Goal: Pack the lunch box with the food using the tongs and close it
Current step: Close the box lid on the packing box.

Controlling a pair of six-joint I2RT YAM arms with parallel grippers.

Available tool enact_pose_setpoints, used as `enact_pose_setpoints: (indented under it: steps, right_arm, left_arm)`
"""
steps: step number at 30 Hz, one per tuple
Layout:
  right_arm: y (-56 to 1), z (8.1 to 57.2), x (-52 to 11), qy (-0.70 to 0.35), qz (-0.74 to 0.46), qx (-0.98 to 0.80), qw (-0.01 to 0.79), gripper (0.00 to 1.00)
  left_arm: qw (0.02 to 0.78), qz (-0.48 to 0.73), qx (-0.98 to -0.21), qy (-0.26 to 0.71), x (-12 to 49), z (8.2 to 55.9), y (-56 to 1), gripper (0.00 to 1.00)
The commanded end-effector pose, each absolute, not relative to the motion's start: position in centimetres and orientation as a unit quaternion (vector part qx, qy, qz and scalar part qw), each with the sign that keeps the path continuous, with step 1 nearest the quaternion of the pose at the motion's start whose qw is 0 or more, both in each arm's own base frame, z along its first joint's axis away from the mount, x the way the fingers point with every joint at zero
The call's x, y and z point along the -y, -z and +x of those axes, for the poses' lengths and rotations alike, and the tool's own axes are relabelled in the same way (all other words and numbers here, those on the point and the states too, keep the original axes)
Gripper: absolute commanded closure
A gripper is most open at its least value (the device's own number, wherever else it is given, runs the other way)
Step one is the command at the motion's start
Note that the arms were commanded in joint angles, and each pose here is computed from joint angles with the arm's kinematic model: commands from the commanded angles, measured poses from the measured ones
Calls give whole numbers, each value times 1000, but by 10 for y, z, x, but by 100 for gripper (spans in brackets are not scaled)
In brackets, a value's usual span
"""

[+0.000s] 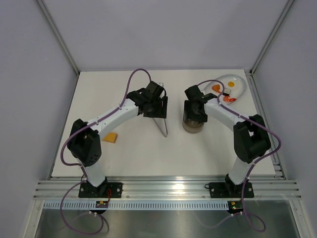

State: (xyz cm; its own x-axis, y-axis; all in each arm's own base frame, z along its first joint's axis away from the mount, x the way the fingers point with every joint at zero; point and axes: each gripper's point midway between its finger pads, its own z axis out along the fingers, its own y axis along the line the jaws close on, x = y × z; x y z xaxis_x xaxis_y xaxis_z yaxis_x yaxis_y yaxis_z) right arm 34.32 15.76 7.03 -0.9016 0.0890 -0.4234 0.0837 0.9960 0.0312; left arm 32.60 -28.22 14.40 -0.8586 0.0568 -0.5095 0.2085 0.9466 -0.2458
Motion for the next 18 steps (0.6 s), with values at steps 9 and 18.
enact_pose_setpoints:
  steps: [9,18]
  right_arm:
    - [-141,365,-152,-14,53,-951,305,22]
    - [-71,371,-158,4,55,-969,240,21]
  left_arm:
    - [298,65,-936,178,280,325,-177,34]
    - [294,66,-937,179,278,321,-175,35]
